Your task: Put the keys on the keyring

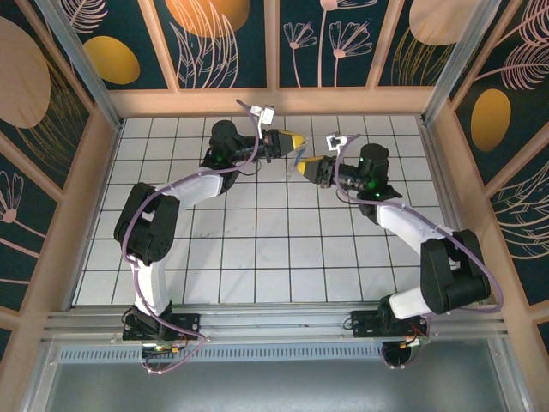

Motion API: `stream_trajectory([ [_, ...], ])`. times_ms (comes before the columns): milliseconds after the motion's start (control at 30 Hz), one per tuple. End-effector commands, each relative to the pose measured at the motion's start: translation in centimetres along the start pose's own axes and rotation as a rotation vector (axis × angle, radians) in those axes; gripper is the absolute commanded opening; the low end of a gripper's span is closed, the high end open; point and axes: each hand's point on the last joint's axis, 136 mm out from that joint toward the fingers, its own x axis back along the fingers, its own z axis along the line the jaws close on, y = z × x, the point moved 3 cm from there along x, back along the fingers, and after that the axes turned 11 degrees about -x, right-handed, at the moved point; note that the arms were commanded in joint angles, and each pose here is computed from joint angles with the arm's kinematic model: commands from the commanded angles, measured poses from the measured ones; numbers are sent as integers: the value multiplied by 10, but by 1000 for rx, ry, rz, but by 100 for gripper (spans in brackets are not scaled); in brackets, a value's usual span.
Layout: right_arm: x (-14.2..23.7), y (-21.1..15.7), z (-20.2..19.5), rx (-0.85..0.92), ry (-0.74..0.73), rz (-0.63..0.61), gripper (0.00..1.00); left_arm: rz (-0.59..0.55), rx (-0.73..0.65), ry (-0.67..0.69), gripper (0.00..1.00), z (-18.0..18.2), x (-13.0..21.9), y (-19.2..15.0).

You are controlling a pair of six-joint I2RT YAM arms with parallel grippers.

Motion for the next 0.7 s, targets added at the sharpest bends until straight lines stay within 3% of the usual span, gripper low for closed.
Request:
stream_trajectory([
  [0,25,9,14,29,17,-55,27,-68,-76,-38,0,-23,1,25],
  [333,62,46,37,73,-42,-261,31,-83,-69,-50,0,-25,1,24],
  [533,61,74,36,10,-4,-369,46,-88,-66,-51,0,-26,0,24],
  [667,57,86,35,-60,84,-406,49,-99,-63,-48,0,-28,1,25],
])
